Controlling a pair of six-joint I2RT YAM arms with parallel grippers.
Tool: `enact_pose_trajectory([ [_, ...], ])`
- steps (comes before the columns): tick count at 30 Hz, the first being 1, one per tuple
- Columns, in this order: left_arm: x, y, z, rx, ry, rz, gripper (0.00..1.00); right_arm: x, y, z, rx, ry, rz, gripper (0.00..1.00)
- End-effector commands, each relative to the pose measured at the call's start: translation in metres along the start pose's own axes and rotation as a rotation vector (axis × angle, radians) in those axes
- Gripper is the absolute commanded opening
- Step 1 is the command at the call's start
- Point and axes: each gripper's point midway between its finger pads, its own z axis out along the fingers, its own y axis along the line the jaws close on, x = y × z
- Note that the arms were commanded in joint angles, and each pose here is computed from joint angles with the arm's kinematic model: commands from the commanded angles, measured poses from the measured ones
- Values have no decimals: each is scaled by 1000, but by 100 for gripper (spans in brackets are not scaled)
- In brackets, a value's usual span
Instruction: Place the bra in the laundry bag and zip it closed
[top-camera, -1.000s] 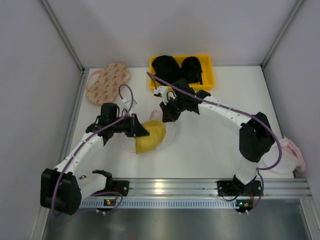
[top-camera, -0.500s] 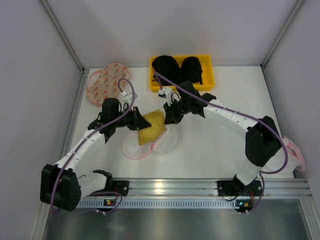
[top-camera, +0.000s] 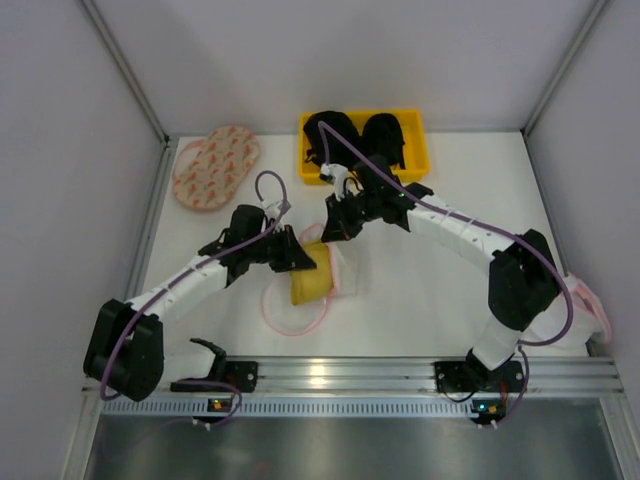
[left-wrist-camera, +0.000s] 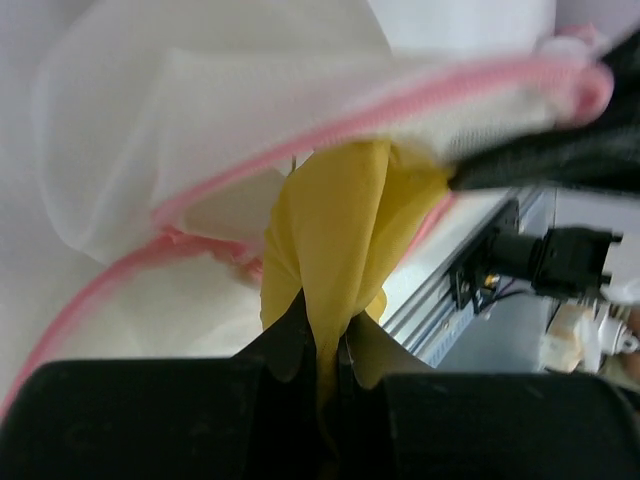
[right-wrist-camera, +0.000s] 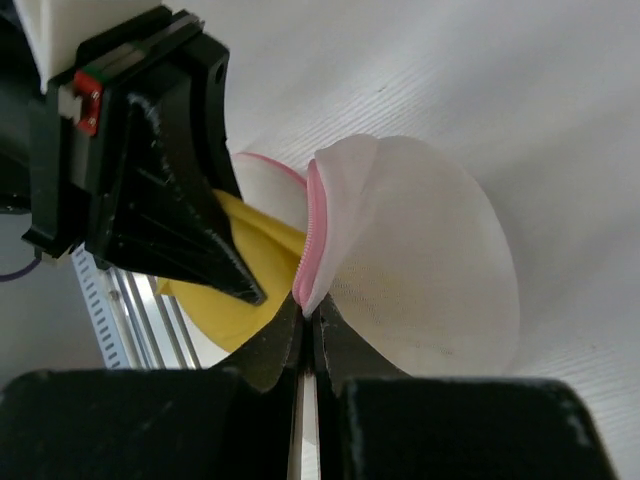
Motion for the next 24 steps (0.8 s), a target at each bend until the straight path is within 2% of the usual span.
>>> enact_pose_trajectory([
  [1,-69,-15,0,-60,-194,-107,0,-7,13,-9,-40,-44,7,0],
  [4,-99,10,-13,-224,-263,-201,0,2,8,-11,-2,-23,28,0],
  [7,-107,30,-31,-394,-306,-224,0,11,2,-10,20,3,90,0],
  [11,-124,39,-65,-597,-403,-116,0,15,11,-4,-45,33,249,0],
  [13,-121,37,-67,-656,-399,-43,0,12,23,-3,-109,36,318,0],
  [17,-113,36,-55,-723,-340,71,0,8,29,3,-165,37,376,0],
  [20,-115,20,-37,-738,-316,173,0,13,23,10,-192,62,436,0],
  [22,-122,10,-18,-738,-297,206,0,16,17,11,-198,71,493,0],
  [24,-123,22,3,-777,-257,194,0,25,4,11,-192,57,547,0],
])
